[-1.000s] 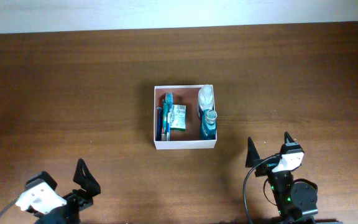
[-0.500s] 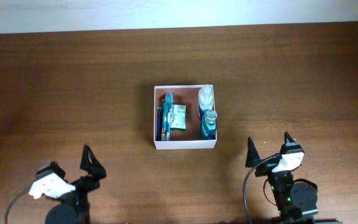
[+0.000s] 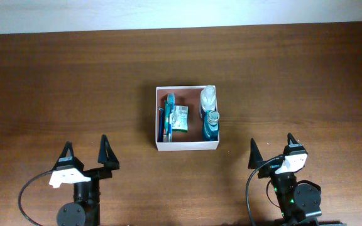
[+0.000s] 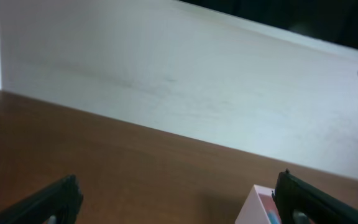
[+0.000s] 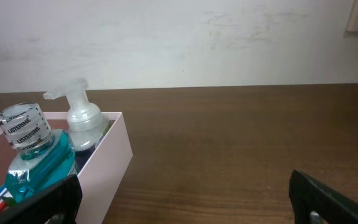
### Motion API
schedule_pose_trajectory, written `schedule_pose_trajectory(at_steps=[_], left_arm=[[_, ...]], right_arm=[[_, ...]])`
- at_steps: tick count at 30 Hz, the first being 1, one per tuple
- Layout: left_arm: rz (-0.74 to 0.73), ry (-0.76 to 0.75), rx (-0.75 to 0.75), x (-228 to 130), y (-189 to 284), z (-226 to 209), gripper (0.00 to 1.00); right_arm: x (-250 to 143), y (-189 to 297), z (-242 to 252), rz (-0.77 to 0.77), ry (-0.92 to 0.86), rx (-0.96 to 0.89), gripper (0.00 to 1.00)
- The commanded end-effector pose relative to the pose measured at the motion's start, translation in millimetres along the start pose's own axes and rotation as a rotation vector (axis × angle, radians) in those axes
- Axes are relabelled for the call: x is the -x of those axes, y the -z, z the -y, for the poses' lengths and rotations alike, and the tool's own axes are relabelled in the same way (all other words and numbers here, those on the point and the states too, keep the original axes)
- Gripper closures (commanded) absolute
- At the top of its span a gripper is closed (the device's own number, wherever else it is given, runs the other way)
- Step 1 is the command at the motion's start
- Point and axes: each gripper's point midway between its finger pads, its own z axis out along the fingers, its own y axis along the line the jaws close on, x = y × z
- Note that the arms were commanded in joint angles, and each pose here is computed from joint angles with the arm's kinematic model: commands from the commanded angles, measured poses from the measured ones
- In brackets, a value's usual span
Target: Pack container
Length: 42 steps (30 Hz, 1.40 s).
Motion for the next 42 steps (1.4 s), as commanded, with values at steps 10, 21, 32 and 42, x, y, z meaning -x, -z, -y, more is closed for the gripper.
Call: schedule_pose_trajectory(at_steps=[10, 21, 32, 42], left_arm=[[-0.116, -0.205, -0.023, -46.1, -1.1, -4.1, 0.01], [-0.160, -0.265, 0.011, -55.5, 0.1, -14.9, 0.01], [-0.160, -0.265, 0.012, -55.3, 0.1, -15.1, 0.01], [-0.160, -0.265, 0.012, -55.3, 0.1, -15.1, 0.01]], right_arm=[[-2.5, 0.1, 1.5, -0.002, 0.002, -0.004, 0.02], [-2.5, 0.1, 1.5, -0.002, 0.002, -0.004, 0.02], [-2.5, 0.1, 1.5, -0.002, 0.002, -0.004, 0.02], [-2.5, 0.1, 1.5, -0.002, 0.002, -0.004, 0.02]])
